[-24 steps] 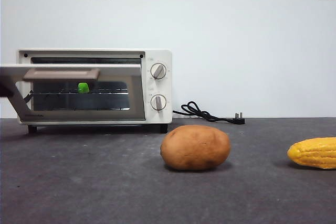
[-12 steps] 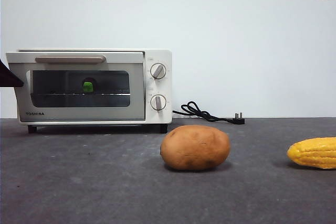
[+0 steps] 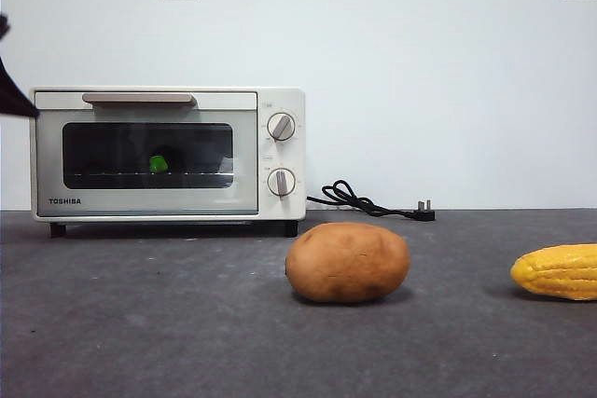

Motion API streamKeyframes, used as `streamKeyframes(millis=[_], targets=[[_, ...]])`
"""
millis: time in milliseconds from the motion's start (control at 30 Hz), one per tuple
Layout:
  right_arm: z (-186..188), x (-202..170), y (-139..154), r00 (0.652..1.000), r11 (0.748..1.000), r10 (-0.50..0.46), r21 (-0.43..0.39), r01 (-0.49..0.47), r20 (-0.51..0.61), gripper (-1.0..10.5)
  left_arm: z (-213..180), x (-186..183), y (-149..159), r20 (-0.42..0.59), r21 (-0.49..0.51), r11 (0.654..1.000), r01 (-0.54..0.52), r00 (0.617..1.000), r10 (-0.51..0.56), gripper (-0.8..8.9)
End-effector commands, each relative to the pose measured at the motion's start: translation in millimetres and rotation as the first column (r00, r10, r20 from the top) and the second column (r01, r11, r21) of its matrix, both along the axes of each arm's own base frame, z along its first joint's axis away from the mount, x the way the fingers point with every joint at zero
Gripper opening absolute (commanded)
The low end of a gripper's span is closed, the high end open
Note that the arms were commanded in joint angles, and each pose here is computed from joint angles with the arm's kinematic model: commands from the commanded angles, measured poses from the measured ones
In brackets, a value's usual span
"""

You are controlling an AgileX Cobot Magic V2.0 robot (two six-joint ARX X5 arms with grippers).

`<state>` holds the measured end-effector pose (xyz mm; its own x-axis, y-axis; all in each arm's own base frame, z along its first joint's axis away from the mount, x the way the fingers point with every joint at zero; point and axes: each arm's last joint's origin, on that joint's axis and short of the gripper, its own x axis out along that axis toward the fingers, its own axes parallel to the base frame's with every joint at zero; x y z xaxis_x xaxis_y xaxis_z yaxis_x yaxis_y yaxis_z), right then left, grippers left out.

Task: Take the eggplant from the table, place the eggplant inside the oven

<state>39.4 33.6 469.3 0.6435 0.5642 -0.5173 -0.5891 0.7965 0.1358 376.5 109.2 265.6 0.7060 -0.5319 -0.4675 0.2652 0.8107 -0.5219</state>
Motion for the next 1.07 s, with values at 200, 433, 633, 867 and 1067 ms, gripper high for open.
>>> streamKeyframes(millis=[200, 433, 633, 867, 1067], targets=[[-3.7, 0.0, -0.1, 1.0, 1.0, -0.003, -0.021, 0.002, -0.022, 0.0, 63.7, -42.3, -37.3, 0.048, 0.055, 0.998, 0.033, 0.998, -0.036, -0.06], [-3.7, 0.0, -0.1, 1.0, 1.0, -0.003, -0.021, 0.003, -0.022, 0.0, 112.8, -104.9, -80.4, 0.042, 0.153, 0.987, 0.046, 0.998, -0.053, -0.06], [-3.7, 0.0, -0.1, 1.0, 1.0, -0.003, -0.021, 0.003, -0.022, 0.0, 143.7, -171.0, -109.8, 0.061, 0.223, 0.972, 0.069, 0.995, -0.084, -0.06], [-3.7, 0.0, -0.1, 1.0, 1.0, -0.003, -0.021, 0.003, -0.022, 0.0, 166.5, -244.0, -121.1, 0.16, 0.321, 0.947, -0.016, 0.986, -0.037, -0.06], [-3.6, 0.0, -0.1, 1.0, 1.0, -0.004, -0.021, 0.003, -0.022, 0.0, 170.3, -278.1, -120.4, 0.191, 0.329, 0.943, -0.041, 0.981, -0.023, -0.05]])
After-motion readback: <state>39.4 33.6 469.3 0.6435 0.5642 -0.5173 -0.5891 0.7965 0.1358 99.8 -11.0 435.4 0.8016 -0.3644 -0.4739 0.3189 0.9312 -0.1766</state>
